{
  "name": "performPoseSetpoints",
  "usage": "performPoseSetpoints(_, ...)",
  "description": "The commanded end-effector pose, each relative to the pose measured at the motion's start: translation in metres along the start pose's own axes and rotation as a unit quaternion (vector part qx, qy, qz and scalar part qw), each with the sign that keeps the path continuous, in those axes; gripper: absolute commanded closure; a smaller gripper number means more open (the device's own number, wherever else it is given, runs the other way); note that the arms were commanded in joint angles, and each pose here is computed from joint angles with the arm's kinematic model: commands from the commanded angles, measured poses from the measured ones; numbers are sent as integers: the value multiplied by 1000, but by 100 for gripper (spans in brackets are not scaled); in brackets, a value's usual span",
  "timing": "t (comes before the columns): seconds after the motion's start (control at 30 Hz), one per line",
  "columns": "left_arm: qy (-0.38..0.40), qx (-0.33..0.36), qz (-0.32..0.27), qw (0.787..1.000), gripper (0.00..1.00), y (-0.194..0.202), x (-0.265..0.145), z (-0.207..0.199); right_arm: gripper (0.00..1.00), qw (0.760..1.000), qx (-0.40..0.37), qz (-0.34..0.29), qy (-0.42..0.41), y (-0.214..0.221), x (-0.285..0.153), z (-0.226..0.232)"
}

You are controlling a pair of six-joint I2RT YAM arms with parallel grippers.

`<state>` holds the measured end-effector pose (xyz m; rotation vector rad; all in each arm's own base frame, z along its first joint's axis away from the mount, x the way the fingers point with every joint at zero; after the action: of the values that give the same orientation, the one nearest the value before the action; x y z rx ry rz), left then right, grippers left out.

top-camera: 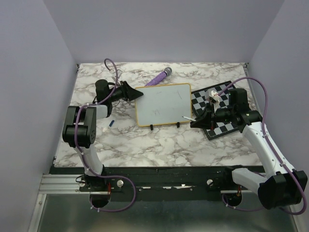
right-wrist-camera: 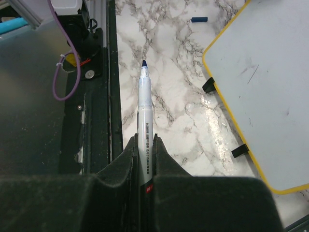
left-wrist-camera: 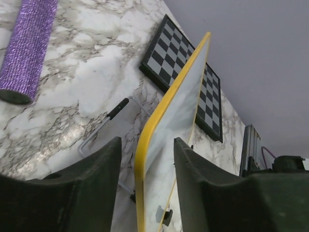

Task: Write a sentence on the whiteboard
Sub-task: Pick up the whiteboard from the whiteboard stand.

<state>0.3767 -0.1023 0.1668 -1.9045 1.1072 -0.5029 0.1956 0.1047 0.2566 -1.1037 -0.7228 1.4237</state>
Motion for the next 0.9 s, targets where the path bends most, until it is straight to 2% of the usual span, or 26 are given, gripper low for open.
performPoseSetpoints(0.0,88,32,-15,996,53,-15,16,-16,99,1000,-4,1,2,1,-1,-2)
performPoseSetpoints(0.03,92,30,-17,995,66,-14,18,-14,99,1000,-3,2,2,1,-1,-3)
performPoseSetpoints(0.07,97,11,-19,995,75,-15,18,-16,99,1000,-3,2,3,2,-1,-3)
performPoseSetpoints(0.13,112,19,-30,993,92,-16,18,-17,99,1000,-2,2,3,2,-1,-3)
performPoseSetpoints(0.2,119,20,-38,992,99,-18,17,-20,99,1000,-2,2,2,2,0,-4)
performPoseSetpoints(0.47,115,65,-89,987,100,-48,9,-31,99,1000,-3,3,2,2,-1,-3)
performPoseSetpoints(0.63,141,99,-135,976,100,-76,-2,-47,99,1000,-4,3,5,1,-1,-3)
performPoseSetpoints(0.87,160,107,-192,962,100,-107,-10,-75,99,1000,-6,4,7,1,-1,-3)
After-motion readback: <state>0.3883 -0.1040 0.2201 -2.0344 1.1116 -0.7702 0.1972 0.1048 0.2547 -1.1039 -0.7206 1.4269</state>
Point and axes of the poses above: each gripper's point midway between its finger pads, its own x axis out along the fingers, its own z axis along the line the jaws close on, y = z × x, the point moved 9 cm from there along -x, back along the fingers, and after that the axes turned 9 degrees about x, right-handed, at the moved point
